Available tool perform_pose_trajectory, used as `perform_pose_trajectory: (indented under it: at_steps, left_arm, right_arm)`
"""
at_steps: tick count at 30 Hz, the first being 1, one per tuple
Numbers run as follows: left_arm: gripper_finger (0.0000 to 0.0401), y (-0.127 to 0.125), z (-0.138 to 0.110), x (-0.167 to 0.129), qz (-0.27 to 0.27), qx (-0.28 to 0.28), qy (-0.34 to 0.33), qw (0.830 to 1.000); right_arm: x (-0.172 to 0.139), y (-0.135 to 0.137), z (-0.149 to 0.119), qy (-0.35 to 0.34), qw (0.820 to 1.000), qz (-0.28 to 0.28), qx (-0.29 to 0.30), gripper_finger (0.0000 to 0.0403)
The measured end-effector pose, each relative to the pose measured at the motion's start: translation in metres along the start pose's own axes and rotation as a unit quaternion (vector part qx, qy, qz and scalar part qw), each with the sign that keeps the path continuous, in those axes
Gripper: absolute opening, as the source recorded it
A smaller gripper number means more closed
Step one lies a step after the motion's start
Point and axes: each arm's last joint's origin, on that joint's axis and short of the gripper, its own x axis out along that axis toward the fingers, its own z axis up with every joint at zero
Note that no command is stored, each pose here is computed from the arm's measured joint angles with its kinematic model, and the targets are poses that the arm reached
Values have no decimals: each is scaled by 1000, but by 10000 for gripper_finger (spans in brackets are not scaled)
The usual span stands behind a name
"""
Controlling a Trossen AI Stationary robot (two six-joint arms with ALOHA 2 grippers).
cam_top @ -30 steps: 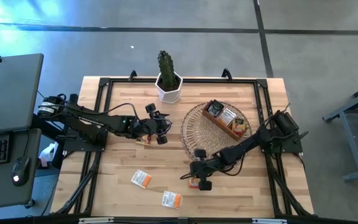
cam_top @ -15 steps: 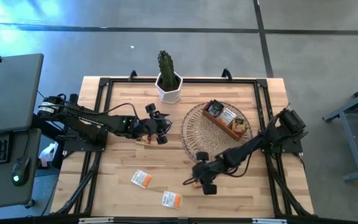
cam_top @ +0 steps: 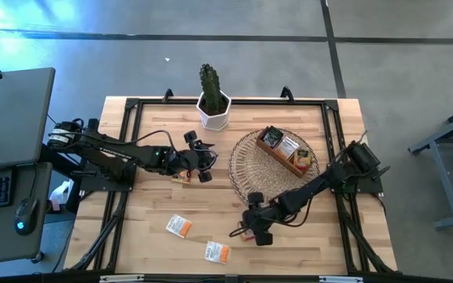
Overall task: Pick & Place Tea
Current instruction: Put the orange tea bag into the right section of the wooden organizer
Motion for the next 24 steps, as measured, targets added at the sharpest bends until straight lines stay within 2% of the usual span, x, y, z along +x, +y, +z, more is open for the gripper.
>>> perform_pose_trajectory:
  at_steps: [4, 8, 10, 12, 15, 18, 21, 24]
  left_arm:
    - [184, 0, 0, 0, 0, 0, 0, 1000]
    - [184, 0, 0, 0, 1, 0, 0, 1000]
    - [184, 0, 0, 0, 1, 0, 0, 1000]
    - [184, 0, 0, 0, 0, 0, 0, 1000]
    - [184, 0, 0, 0, 0, 0, 0, 1000]
    - [184, 0, 0, 0, 1, 1, 0, 1000]
    - [184, 0, 0, 0, 1, 1, 0, 1000]
    - [184, 0, 0, 0, 1, 1, 0, 1000]
  right_arm:
    - [1, -3, 0, 6, 1000, 6, 5, 150]
    - [2, -9, 1, 14, 1000, 20, 14, 76]
    - [1, -11, 2, 6, 1000, 9, 16, 33]
    - [-4, -13, 6, -13, 1000, -21, 8, 10]
    - [-19, -19, 7, -21, 998, -67, -2, 20]
    - [-53, -27, 11, -25, 991, -134, 11, 19]
    - [-96, -39, 2, -7, 970, -234, 65, 4]
    - [-136, -53, -15, -2, 935, -333, 124, 8]
